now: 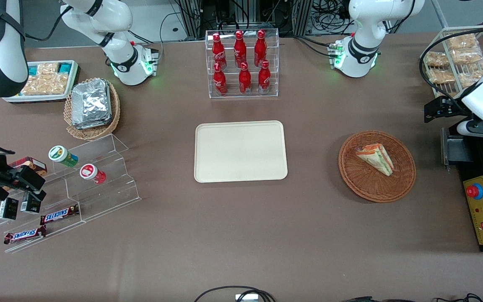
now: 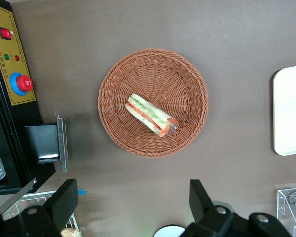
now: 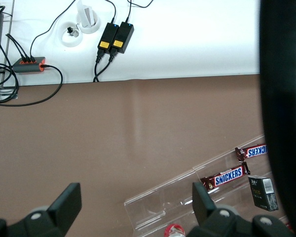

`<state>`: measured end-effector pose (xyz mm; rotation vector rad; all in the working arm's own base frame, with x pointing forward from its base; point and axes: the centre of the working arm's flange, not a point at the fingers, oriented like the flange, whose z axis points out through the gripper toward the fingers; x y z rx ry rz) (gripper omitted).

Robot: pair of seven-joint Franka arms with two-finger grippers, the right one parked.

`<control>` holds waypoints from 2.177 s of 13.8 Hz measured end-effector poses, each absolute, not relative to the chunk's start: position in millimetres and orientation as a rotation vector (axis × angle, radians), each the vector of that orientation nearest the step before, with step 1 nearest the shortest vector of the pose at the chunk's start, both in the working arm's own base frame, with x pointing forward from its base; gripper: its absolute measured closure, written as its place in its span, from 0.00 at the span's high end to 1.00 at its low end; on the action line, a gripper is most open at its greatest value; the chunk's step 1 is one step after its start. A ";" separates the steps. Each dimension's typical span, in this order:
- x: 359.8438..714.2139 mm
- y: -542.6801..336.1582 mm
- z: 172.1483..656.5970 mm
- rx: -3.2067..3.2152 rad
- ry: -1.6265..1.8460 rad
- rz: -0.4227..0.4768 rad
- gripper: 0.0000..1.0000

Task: Place sandwich from basket to tray
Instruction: 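Move the left gripper over the wrapped sandwich in the wicker basket, then lower the open left gripper around the sandwich and close it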

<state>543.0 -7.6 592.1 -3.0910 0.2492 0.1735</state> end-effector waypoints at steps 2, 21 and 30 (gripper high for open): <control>543.0 -7.8 592.1 -3.091 0.249 0.174 1.00; 525.7 -22.3 400.1 -3.011 -0.592 0.177 1.00; 506.9 -22.7 344.1 -2.929 -0.944 0.113 1.00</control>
